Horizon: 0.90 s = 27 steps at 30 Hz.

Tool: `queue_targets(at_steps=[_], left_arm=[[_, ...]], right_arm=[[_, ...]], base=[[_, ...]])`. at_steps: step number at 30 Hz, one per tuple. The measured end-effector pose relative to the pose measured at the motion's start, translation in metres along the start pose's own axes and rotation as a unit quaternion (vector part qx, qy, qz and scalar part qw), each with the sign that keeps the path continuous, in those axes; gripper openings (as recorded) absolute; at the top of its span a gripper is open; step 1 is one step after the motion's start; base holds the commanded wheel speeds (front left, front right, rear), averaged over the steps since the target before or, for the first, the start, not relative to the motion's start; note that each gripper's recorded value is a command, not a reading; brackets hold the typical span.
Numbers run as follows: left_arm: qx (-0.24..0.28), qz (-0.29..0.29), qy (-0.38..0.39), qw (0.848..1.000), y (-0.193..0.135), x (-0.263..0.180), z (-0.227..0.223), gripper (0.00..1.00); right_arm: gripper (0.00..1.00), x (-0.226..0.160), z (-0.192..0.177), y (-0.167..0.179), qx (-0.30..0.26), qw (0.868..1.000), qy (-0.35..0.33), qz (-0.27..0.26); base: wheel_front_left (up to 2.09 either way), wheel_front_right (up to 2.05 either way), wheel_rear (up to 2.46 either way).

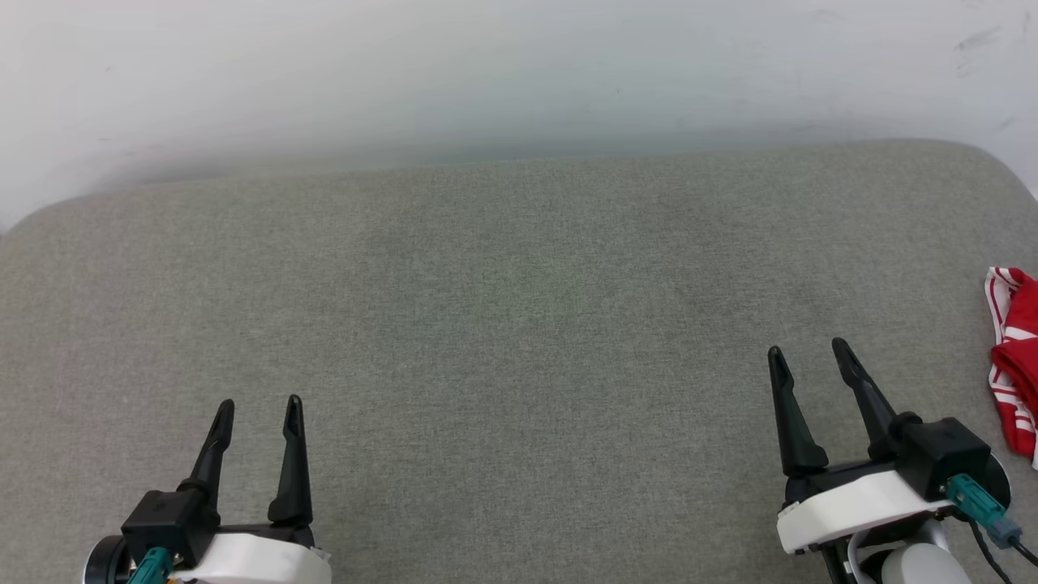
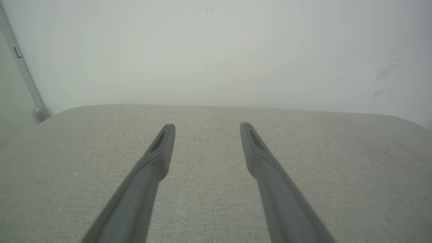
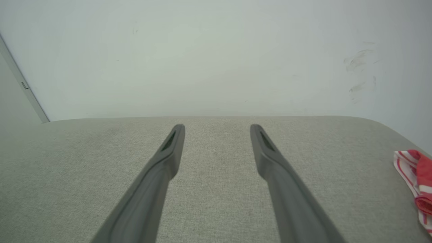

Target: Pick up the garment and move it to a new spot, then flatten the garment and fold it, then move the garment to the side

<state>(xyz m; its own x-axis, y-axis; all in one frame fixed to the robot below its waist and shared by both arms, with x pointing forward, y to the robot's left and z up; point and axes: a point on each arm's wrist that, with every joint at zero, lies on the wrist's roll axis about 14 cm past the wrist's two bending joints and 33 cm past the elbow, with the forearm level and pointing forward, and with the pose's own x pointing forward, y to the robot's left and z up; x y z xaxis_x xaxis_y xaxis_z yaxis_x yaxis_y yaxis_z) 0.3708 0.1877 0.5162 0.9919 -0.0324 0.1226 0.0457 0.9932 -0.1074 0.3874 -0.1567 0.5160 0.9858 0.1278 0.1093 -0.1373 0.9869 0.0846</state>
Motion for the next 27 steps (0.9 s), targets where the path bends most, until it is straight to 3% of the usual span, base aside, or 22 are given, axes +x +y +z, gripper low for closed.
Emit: queue_targets(at_steps=[18, 19, 27], left_arm=[[0.008, 0.007, 0.009, 1.000, 0.006, 0.000, -0.006, 1.00], [0.009, 0.007, 0.007, 1.000, 0.006, 0.001, -0.004, 0.00], [-0.030, 0.021, 0.039, 0.999, 0.009, -0.007, -0.023, 0.00]], right_arm=[[1.00, 0.002, -0.006, 0.002, -0.002, 1.000, 0.007, 0.004], [0.00, 0.003, -0.006, 0.002, -0.002, 1.000, 0.007, 0.004], [0.00, -0.009, -0.026, -0.002, 0.037, 0.998, 0.041, -0.011]], base=[[0.00, 0.00, 0.00], [0.00, 0.00, 0.00], [0.00, 0.00, 0.00]])
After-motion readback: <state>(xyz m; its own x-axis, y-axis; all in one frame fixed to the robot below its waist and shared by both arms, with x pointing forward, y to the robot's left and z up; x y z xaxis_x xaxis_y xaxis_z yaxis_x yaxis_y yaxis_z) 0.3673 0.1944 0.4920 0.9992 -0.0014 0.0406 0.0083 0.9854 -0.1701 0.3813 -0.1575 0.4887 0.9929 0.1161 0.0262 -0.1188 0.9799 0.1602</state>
